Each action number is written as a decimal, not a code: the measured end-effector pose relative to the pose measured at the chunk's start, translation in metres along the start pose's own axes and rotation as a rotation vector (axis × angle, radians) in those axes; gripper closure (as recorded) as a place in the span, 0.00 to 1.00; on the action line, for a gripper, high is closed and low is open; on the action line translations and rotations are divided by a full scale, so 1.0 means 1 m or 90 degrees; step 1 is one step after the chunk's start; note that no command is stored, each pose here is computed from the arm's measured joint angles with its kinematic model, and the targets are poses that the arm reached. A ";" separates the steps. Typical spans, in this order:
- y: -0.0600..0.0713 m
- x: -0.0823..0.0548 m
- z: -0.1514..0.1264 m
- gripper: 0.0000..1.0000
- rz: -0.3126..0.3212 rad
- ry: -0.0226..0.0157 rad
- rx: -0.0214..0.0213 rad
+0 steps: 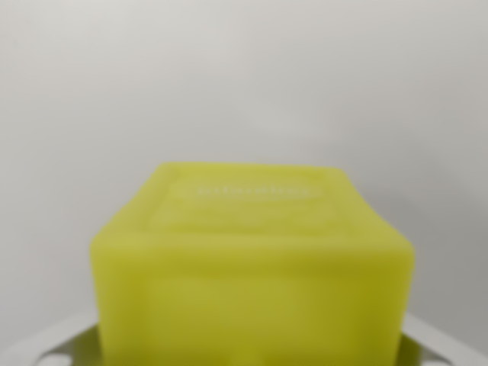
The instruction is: Pick yellow cube
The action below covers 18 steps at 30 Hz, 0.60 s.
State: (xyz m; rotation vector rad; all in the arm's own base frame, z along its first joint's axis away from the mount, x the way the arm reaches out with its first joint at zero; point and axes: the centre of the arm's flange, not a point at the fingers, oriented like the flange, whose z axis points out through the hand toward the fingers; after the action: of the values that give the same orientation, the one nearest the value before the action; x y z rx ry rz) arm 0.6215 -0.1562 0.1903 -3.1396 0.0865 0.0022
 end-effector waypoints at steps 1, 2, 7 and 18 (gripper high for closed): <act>0.000 0.000 -0.003 1.00 0.000 0.0001 0.0000; 0.000 0.000 -0.005 1.00 0.000 0.0001 0.0000; 0.000 0.000 -0.018 1.00 0.000 0.0001 0.0000; 0.000 0.000 -0.045 1.00 0.000 0.0000 0.0000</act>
State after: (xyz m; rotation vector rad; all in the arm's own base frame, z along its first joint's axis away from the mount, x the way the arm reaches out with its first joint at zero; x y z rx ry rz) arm 0.6216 -0.1561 0.2354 -3.1396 0.0861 0.0022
